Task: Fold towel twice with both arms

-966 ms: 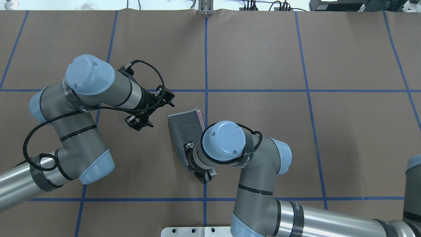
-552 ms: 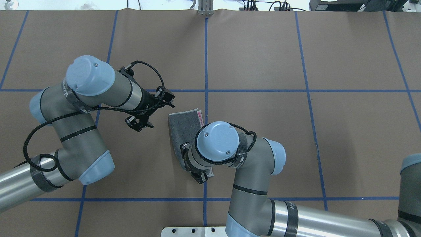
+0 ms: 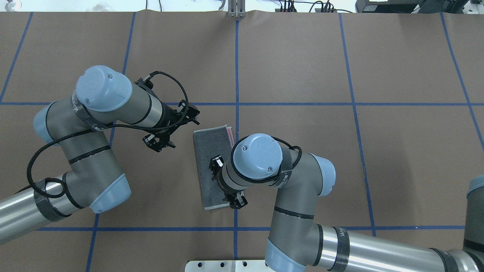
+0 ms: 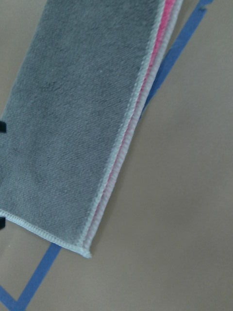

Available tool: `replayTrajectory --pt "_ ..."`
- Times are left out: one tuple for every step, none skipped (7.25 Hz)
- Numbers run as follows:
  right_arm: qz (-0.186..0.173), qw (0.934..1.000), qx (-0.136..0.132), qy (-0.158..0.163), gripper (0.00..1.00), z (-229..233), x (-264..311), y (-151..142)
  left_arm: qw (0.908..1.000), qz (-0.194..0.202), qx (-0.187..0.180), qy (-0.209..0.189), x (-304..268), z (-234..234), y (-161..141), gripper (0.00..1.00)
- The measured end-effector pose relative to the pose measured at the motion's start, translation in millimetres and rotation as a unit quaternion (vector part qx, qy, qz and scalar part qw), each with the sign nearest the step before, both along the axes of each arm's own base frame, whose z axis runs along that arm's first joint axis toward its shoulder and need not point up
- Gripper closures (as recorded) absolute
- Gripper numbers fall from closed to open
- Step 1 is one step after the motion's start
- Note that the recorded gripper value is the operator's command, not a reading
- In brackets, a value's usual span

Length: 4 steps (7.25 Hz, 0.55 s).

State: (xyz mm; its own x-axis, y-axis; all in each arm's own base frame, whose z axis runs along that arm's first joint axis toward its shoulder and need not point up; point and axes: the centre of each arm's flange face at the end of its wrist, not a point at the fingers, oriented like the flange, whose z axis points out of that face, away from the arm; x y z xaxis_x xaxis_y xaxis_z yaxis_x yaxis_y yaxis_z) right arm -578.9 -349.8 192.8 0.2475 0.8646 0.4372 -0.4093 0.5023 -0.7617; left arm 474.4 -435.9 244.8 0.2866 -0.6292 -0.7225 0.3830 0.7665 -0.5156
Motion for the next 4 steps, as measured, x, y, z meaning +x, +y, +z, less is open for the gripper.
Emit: replayTrajectory --pt "-0.003 1.0000 0.009 0.002 0.00 15.4 32.4 -32.2 1.0000 -0.006 0.005 0.002 14.1 -5.8 20.4 0.00" --pt "-0.005 0.9996 0.027 0.007 0.00 32.4 63.4 -64.1 0.9998 -0.011 0.014 0.003 26.1 -7.5 48.9 0.00" --pt "-0.007 0.9986 0.051 0.014 0.00 46.7 87.9 -88.4 0.9996 -0.019 0.018 0.002 33.0 -3.2 84.6 0.01" --pt "-0.008 0.9973 0.070 0.021 0.00 57.2 104.3 -104.1 0.9992 -0.035 0.017 0.004 39.7 -1.2 115.8 0.02"
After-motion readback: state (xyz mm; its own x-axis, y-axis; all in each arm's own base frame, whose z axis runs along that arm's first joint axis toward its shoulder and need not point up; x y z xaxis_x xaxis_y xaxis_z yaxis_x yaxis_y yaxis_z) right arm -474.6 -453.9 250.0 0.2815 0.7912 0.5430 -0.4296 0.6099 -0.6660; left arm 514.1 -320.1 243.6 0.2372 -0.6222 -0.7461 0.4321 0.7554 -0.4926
